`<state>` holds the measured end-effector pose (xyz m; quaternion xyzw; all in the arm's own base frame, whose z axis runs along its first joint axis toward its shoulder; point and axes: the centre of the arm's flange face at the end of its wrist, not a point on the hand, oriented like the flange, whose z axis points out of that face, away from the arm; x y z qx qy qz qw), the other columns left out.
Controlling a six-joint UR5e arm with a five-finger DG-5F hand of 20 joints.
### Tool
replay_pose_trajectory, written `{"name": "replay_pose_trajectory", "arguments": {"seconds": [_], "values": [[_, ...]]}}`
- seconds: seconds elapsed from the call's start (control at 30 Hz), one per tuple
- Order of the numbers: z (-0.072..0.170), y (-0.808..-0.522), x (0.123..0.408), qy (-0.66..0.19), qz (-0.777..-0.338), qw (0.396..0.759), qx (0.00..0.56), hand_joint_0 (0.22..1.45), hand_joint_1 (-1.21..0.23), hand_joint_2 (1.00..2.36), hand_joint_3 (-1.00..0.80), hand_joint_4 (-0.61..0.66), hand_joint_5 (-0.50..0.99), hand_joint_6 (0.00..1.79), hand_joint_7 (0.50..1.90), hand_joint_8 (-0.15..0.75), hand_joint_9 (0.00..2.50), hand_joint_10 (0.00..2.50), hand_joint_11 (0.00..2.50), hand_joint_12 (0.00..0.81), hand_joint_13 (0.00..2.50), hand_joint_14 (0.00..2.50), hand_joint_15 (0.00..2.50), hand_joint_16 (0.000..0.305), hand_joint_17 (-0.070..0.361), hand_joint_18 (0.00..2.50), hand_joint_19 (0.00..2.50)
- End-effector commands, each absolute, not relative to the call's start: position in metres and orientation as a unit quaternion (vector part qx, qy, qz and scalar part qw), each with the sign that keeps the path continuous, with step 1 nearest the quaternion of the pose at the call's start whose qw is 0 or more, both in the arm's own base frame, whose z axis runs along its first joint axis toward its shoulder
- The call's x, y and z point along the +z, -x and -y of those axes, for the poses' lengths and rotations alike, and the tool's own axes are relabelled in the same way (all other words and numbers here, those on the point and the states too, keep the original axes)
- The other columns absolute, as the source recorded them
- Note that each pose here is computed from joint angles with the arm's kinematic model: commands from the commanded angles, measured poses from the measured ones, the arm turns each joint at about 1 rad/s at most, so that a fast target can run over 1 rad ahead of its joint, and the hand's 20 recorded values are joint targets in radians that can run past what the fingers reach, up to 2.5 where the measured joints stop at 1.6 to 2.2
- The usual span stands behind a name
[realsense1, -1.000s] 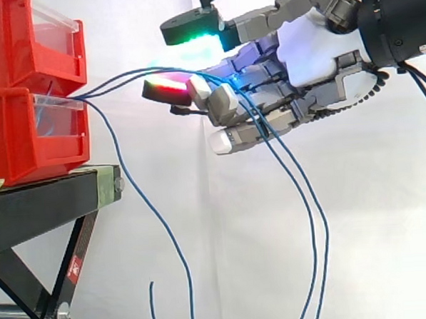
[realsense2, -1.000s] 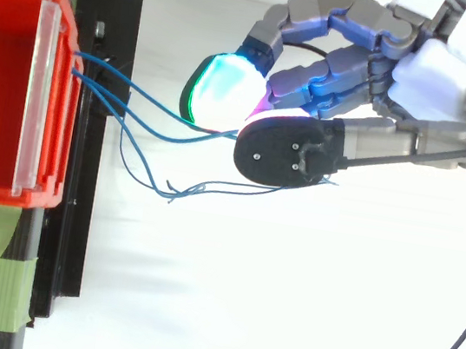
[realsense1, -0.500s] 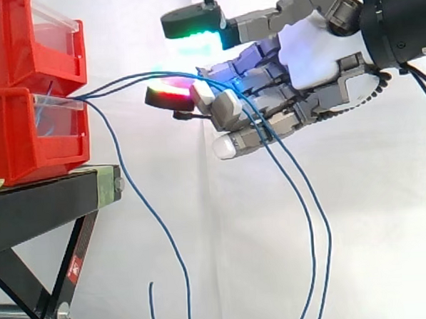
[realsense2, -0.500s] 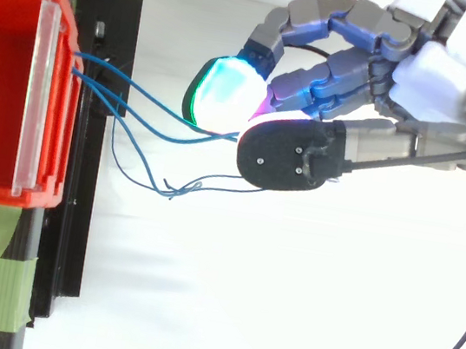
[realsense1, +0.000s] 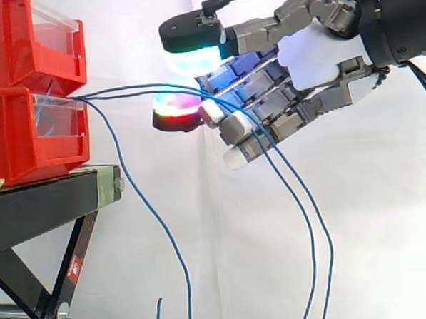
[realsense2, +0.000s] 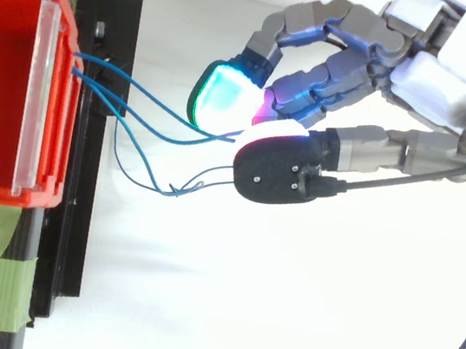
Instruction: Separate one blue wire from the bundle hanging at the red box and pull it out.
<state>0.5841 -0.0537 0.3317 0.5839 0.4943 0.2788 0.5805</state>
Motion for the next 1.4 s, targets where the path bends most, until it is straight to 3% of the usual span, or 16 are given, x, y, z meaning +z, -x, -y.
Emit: {"name": "replay_pose_trajectory", "arguments": {"seconds": [0.0,0.63,0.97,1.13,1.37], "values": [[0.0534,-0.5853,0.3324,-0.571,-0.505,0.589,0.268,0.53,-0.75,1.00,-0.47,0.19,-0.20,0.80,0.83,0.312,0.93,0.01,1.26,0.395,1.03,0.01,1.44,0.050,0.114,0.74,0.55],[0.0523,-0.5897,0.3348,-0.569,-0.491,0.596,0.282,0.64,-0.81,1.01,-0.31,0.18,-0.21,0.86,0.84,0.294,0.94,0.02,1.27,0.371,1.04,0.01,1.43,0.047,0.106,0.75,0.53],[0.0531,-0.5898,0.3349,-0.571,-0.488,0.595,0.284,0.55,-0.84,1.00,-0.50,0.20,-0.22,0.86,0.81,0.303,0.92,0.02,1.33,0.383,1.03,0.01,1.46,0.049,0.111,0.75,0.54],[0.0525,-0.5891,0.3341,-0.567,-0.495,0.597,0.277,0.52,-0.84,1.00,-0.50,0.21,-0.22,0.86,0.80,0.311,0.92,0.01,1.34,0.397,1.04,0.01,1.45,0.051,0.115,0.76,0.52],[0.0515,-0.5897,0.3348,-0.543,-0.520,0.610,0.251,0.60,-0.89,1.01,-0.40,0.19,-0.22,0.87,0.83,0.298,0.90,0.01,1.36,0.374,1.02,0.01,1.45,0.048,0.109,0.74,0.53]]}}
